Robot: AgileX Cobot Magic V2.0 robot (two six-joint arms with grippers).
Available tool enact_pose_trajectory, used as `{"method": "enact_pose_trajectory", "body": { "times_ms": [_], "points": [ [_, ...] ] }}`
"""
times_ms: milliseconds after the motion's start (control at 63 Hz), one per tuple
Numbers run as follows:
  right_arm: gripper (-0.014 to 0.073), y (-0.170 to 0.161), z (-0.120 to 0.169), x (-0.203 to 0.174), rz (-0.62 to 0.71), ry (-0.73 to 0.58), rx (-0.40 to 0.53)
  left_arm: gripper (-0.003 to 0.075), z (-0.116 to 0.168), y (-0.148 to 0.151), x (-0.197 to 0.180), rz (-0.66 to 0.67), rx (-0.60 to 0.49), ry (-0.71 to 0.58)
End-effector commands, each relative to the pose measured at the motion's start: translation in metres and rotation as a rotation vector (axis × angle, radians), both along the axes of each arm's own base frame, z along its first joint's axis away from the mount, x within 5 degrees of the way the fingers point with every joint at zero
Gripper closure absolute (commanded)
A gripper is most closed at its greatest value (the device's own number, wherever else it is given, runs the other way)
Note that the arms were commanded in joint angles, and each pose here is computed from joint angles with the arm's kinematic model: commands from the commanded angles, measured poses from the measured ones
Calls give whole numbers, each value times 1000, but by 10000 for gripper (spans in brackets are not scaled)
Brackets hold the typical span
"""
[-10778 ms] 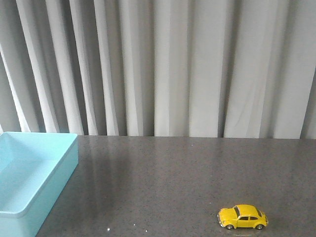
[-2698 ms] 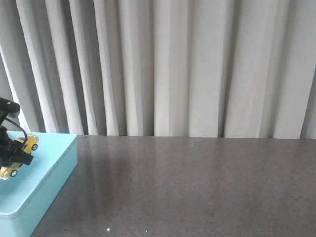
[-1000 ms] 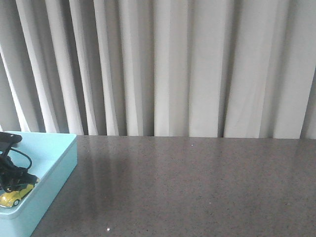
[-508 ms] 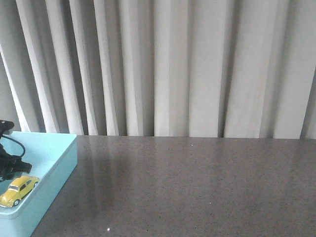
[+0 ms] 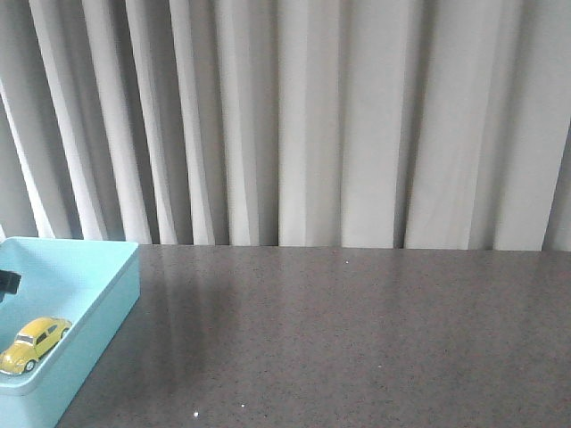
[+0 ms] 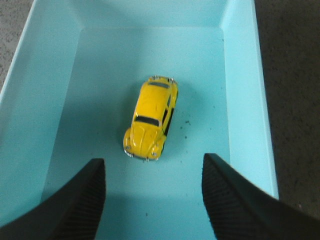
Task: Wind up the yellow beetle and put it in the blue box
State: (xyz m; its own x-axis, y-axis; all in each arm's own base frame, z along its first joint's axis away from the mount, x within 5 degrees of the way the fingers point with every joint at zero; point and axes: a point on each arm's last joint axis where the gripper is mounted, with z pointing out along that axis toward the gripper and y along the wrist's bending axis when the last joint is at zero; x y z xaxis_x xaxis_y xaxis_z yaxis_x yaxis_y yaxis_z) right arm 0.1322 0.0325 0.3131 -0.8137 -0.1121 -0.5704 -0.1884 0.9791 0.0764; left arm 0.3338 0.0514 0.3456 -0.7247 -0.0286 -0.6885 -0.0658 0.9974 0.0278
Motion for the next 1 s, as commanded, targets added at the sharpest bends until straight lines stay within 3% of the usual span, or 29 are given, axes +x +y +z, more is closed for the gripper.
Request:
{"method": "enact_pose_trajectory", "body": {
  "times_ms": [0,190,508,794,984],
  "points": [
    [16,0,11,3,-3,-84,15,294,21,-6,-31,16,-9,-132],
    [16,1,13,5,-13,-115,28,294,14,-26,-90,-22,-65,-155],
    [16,1,14,6,-13,-126,28,294,-28,-64,-174,-216,-79,-46],
    [31,1,14,6,-13,-124,28,294,-47,-71,-206,-259,-96,-43],
    [168,1,14,6,-12,-121,28,331,-49,-71,-204,-264,-85,-89]
  ]
}}
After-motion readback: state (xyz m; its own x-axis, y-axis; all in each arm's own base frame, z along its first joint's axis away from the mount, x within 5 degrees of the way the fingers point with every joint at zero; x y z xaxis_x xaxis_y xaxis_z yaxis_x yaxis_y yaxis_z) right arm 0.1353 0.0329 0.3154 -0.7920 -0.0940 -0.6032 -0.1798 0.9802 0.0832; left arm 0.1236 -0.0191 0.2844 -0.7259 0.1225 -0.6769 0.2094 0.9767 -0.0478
